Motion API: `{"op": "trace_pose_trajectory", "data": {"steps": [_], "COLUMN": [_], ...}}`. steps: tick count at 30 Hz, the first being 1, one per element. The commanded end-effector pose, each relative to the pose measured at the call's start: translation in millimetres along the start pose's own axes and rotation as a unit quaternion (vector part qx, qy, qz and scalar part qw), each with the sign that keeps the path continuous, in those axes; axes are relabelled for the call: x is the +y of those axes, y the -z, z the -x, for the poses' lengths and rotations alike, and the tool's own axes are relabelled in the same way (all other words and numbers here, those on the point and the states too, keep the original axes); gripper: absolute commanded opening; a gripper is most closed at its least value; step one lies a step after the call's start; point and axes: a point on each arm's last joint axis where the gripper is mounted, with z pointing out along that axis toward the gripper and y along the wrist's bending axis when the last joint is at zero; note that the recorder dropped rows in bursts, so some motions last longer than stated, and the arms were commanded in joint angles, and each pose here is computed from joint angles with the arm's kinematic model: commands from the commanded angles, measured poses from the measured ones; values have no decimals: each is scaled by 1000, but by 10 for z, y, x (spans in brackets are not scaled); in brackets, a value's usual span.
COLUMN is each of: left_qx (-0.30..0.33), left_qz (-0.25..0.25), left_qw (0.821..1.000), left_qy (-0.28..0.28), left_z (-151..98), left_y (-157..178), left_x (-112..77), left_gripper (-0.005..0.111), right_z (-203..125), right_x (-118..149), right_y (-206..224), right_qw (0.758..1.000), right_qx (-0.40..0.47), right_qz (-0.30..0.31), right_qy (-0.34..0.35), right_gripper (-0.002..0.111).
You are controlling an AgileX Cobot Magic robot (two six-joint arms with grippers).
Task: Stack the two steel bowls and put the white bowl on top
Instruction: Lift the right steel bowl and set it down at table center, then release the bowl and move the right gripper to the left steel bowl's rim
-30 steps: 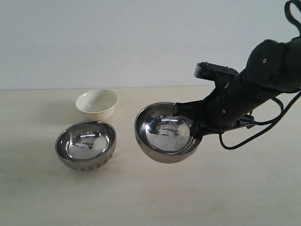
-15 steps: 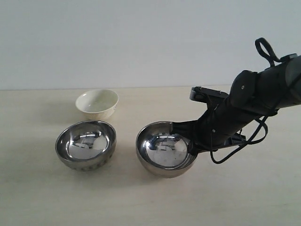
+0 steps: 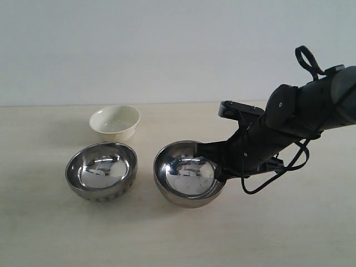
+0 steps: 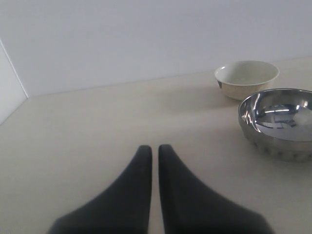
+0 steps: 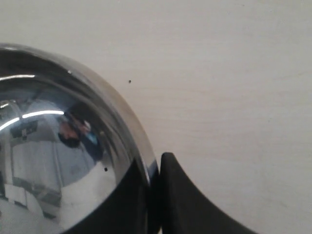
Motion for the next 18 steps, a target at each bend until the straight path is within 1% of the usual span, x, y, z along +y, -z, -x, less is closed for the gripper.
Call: {"op": "trace_pose_trajectory", "data": {"steps": [1,3,4,6,7,9,14,18], "left_qx": [-3,-3,-3,-3,-3,-3,-3,-3], "left_qz": [1,1,1,1,1,1,1,1], "left_qw": [1000,1000,1000,1000,1000,1000,1000,1000], "left_qy": [8,8,8,8,8,8,8,8], "left_z": [-3,-3,-3,-3,-3,-3,-3,-3], "left_y": [0,0,0,0,0,0,0,0], "left_x": [-1,-1,-1,-1,-1,-1,-1,-1], "left_gripper": [4,4,4,4,4,4,4,4], "right_z": [29,29,27,26,26,16,0,50], "right_x": [12,12,13,13,13,13,26,86], "right_y": [10,10,10,10,10,10,44,239], "right_qw": [1000,1000,1000,1000,1000,1000,1000,999], "right_qx": [-12,-12,-11,-10,-10,-5,6,-9], "right_qz": [2,2,2,2,2,2,5,15], "right_qy": [-3,-5,-5,-9,-10,-5,19,28], "right_gripper": [0,0,4,19,29,46,46,46]}}
